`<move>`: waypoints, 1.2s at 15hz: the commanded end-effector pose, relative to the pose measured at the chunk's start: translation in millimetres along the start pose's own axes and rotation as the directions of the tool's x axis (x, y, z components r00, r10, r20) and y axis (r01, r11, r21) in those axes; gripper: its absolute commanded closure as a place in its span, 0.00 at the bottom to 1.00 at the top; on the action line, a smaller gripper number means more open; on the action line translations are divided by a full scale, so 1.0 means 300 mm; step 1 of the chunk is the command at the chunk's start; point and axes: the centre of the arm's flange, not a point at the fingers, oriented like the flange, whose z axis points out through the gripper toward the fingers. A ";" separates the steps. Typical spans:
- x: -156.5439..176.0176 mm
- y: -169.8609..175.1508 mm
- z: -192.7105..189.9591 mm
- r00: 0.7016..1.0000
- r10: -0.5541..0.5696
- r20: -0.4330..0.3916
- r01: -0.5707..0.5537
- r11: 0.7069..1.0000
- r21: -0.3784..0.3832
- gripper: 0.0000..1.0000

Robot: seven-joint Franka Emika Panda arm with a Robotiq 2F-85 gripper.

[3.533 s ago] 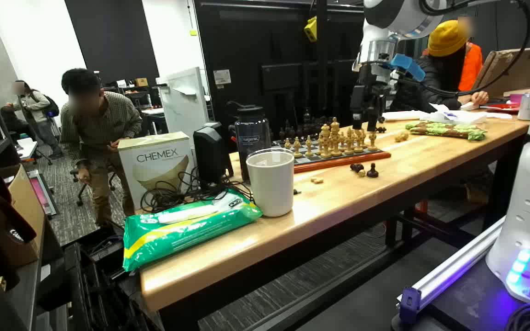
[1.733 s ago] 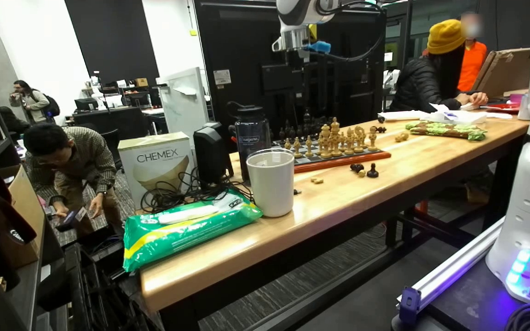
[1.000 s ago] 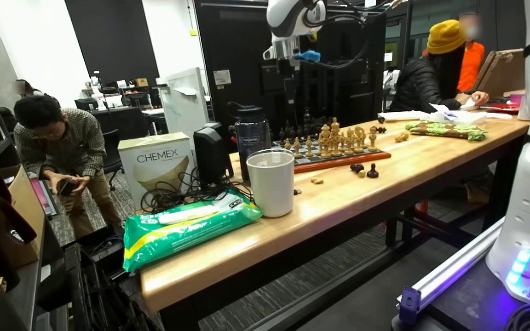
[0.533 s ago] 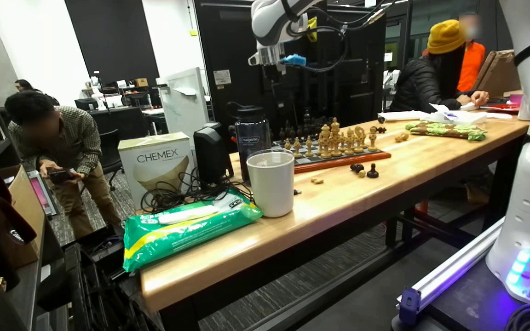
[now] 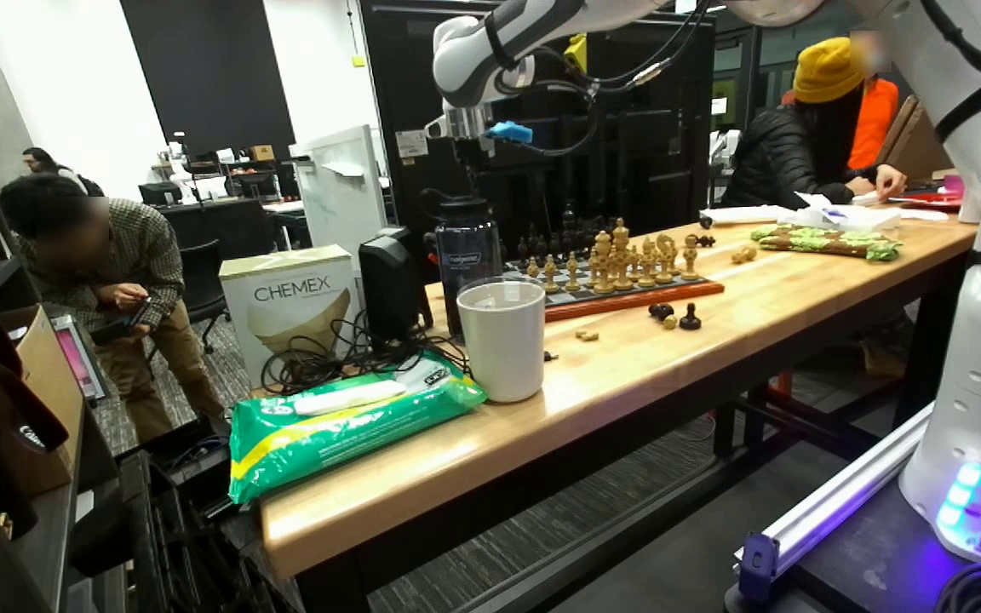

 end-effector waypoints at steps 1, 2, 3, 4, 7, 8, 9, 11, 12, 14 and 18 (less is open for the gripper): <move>0.079 0.096 0.019 0.997 -0.076 0.012 0.076 0.997 -0.010 0.00; 0.089 0.109 0.033 0.996 -0.091 0.008 0.092 0.996 -0.008 0.00; 0.098 0.121 0.048 0.995 -0.102 0.003 0.102 0.995 -0.004 0.00; 0.107 0.131 0.062 0.994 -0.108 -0.006 0.108 0.994 0.003 0.00; 0.131 0.138 0.103 0.992 -0.122 -0.031 0.123 0.992 0.027 0.00; 0.136 0.137 0.120 0.992 -0.120 -0.037 0.121 0.992 0.034 0.00; 0.143 0.135 0.136 0.992 -0.120 -0.040 0.121 0.992 0.039 0.00; 0.153 0.126 0.164 0.993 -0.111 -0.038 0.114 0.992 0.058 0.00; 0.157 0.117 0.172 0.993 -0.110 -0.035 0.112 0.991 0.070 0.00; 0.158 0.101 0.186 0.994 -0.104 -0.026 0.106 0.991 0.082 0.00; 0.144 0.083 0.210 0.995 -0.093 -0.017 0.095 0.991 0.092 0.00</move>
